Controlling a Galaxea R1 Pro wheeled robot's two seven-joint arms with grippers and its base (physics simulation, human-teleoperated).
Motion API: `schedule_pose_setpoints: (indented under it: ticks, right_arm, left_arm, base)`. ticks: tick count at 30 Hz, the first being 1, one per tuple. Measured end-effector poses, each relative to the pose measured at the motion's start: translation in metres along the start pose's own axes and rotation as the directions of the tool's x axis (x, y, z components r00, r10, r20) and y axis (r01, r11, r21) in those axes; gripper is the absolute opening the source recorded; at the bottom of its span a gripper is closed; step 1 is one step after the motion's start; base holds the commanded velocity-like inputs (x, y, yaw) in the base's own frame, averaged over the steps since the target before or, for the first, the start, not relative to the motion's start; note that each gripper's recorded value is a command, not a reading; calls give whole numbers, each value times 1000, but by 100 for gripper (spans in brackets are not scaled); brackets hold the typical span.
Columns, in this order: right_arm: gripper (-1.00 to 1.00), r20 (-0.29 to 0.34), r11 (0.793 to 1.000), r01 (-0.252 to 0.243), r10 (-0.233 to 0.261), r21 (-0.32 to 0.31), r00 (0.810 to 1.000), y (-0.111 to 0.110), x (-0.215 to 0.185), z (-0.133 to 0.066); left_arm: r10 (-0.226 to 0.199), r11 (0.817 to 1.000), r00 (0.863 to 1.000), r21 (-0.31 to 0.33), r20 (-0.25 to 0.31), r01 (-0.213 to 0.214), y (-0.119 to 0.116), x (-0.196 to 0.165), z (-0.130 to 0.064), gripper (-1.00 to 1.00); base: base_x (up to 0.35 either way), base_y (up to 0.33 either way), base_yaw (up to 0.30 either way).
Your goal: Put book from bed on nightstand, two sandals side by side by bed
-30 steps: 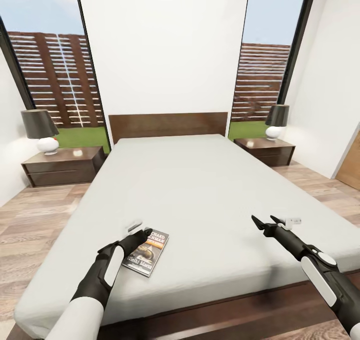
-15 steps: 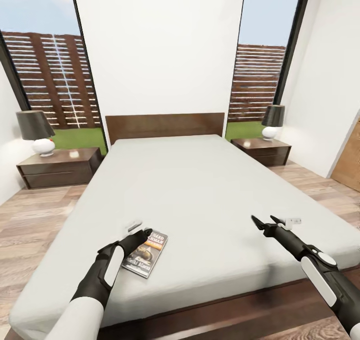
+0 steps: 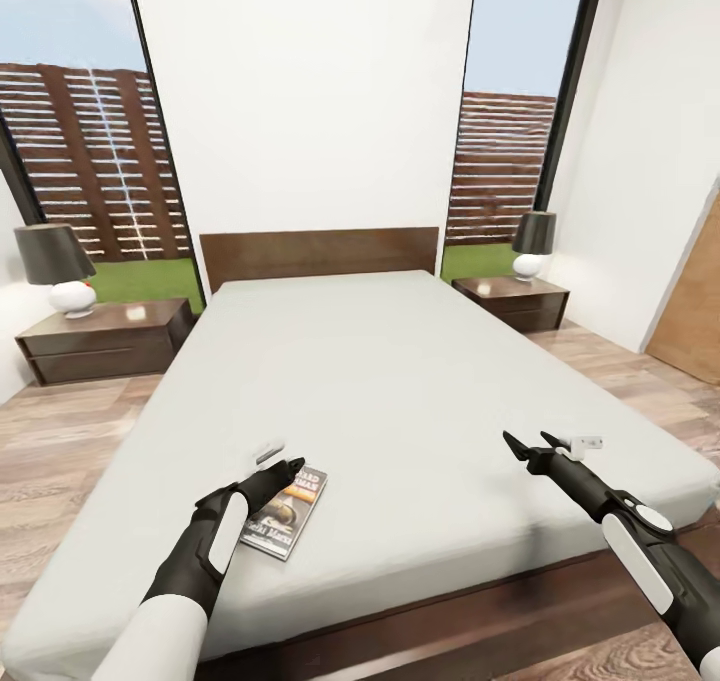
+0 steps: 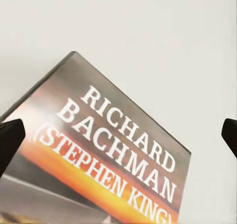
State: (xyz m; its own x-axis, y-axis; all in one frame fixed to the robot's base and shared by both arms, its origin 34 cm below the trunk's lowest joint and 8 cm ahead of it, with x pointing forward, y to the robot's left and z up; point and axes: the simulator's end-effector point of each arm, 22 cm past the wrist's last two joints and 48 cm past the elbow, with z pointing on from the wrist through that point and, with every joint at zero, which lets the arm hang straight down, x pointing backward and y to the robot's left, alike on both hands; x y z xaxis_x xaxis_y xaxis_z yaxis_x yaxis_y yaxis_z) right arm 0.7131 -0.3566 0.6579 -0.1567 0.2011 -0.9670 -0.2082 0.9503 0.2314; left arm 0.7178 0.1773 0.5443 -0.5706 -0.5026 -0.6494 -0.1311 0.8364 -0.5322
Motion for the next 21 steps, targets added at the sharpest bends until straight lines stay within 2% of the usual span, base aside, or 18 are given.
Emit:
schedule_pose_setpoints:
  ticks: [9, 15, 21]
  right_arm:
    - [100, 1, 1000, 0, 0, -1, 1000, 0, -1, 0]
    - [100, 3, 1000, 1, -1, -1, 1000, 1, -2, -1]
    - [100, 4, 1000, 1, -1, -1, 1000, 1, -3, -1]
  left_arm:
    - [0, 1000, 1000, 1, 1, 0, 0, -1, -1, 100]
    - [1, 1000, 1000, 2, 3, -1, -1, -2, -1, 100]
    - [1, 1000, 1000, 3, 4, -1, -2, -2, -2, 100]
  base:
    - [0, 0, -34]
    - [0, 0, -162]
    - [0, 0, -44]
